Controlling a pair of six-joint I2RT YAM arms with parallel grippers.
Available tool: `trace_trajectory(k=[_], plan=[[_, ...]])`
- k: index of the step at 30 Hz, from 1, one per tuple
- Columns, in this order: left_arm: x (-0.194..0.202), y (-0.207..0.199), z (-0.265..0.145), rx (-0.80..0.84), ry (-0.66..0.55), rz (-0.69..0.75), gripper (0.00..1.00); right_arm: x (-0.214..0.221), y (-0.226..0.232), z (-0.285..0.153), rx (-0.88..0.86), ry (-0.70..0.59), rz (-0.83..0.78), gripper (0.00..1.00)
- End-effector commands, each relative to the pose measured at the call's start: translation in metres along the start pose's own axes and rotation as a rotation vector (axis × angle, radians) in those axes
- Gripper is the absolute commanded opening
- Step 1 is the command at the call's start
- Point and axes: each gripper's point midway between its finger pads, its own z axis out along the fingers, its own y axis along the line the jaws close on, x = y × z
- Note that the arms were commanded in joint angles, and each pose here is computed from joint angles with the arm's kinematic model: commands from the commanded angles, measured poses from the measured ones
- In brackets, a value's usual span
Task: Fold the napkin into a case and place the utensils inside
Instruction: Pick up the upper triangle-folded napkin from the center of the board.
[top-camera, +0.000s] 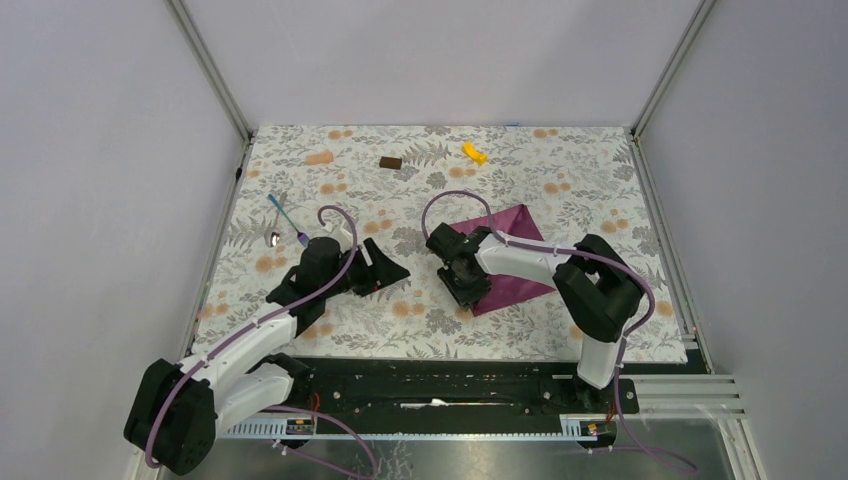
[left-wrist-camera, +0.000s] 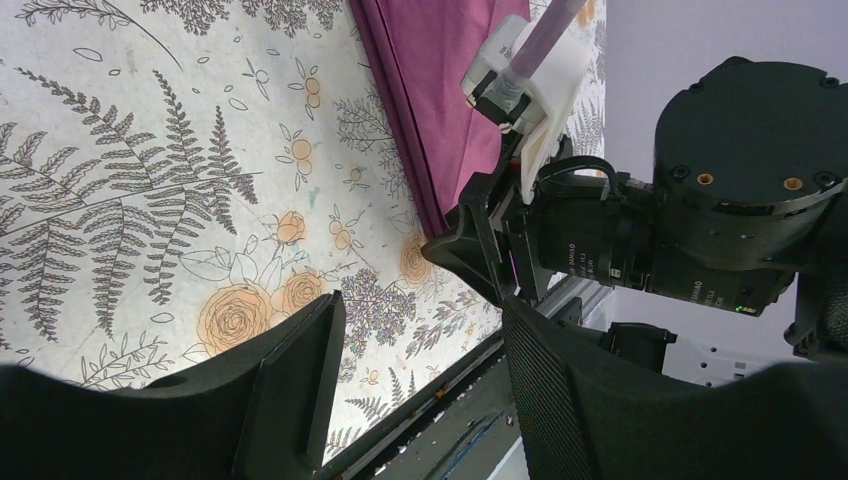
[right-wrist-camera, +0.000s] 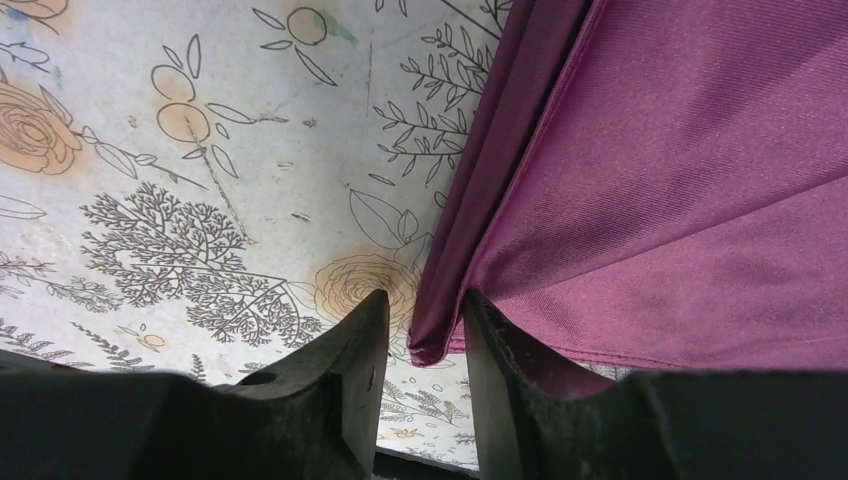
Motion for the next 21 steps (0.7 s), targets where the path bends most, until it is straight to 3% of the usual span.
trace_trajectory(k=[1,8,16,18,21], plan=[[-0.006,-0.007,-0.002,0.039,-0.021,0.017,0.64,-0.003,0.005,0.003,-0.009,-0.007,-0.033,0.41],[-0.007,-0.008,-0.004,0.046,-0.023,0.017,0.64,0.008,0.001,0.025,0.006,0.015,-0.050,0.38],[-0.007,-0.001,-0.005,0.031,-0.031,0.003,0.65,0.006,-0.020,0.032,0.116,-0.053,-0.044,0.13],[-0.007,0.001,-0.004,0.027,-0.032,-0.017,0.67,-0.001,-0.018,0.026,0.106,-0.093,-0.033,0.01],[-0.009,0.003,-0.001,0.032,-0.038,-0.076,0.68,-0.012,-0.004,0.015,0.022,-0.166,-0.024,0.00]])
